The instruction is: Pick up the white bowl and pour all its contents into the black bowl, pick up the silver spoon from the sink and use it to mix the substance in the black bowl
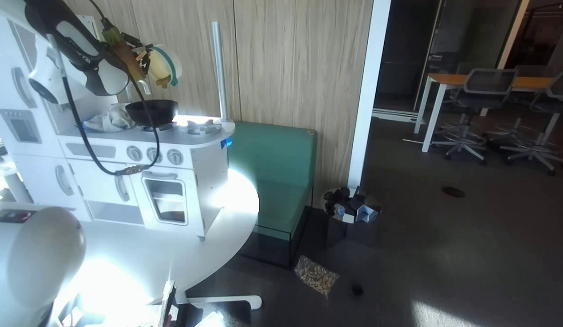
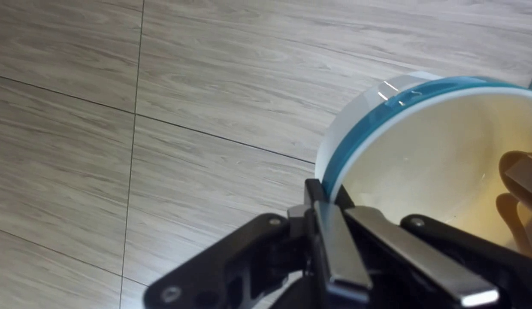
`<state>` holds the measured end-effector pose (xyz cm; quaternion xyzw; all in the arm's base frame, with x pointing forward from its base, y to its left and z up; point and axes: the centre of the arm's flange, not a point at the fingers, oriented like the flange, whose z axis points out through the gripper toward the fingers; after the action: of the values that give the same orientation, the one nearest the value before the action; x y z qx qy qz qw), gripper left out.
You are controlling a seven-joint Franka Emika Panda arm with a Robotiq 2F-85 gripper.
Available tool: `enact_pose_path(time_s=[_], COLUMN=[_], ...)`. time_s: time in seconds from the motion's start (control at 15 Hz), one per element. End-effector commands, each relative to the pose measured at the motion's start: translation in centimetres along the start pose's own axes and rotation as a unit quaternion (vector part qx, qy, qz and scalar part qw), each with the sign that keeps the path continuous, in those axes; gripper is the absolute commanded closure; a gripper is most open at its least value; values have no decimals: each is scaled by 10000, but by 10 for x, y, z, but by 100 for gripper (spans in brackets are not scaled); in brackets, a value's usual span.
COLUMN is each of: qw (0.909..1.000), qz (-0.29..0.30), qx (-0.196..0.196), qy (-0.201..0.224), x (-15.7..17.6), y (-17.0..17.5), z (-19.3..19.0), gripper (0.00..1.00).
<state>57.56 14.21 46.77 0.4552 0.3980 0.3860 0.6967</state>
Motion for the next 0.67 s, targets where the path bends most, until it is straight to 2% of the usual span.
enact_pose_path(time_s=[0.0,0.13,0.27,0.4,0.47,0.6], qw=[9988,9987,9987,9960,9919,9821], qz=[-17,-8,70,383,649,1143], qx=[-382,-379,-123,330,621,1138], qy=[-303,-348,-490,-742,-895,-971], x=[-7,-6,-8,-11,-24,-33], y=[12,12,11,8,33,57], z=[3,3,4,1,16,17], gripper=[98,98,98,98,98,98])
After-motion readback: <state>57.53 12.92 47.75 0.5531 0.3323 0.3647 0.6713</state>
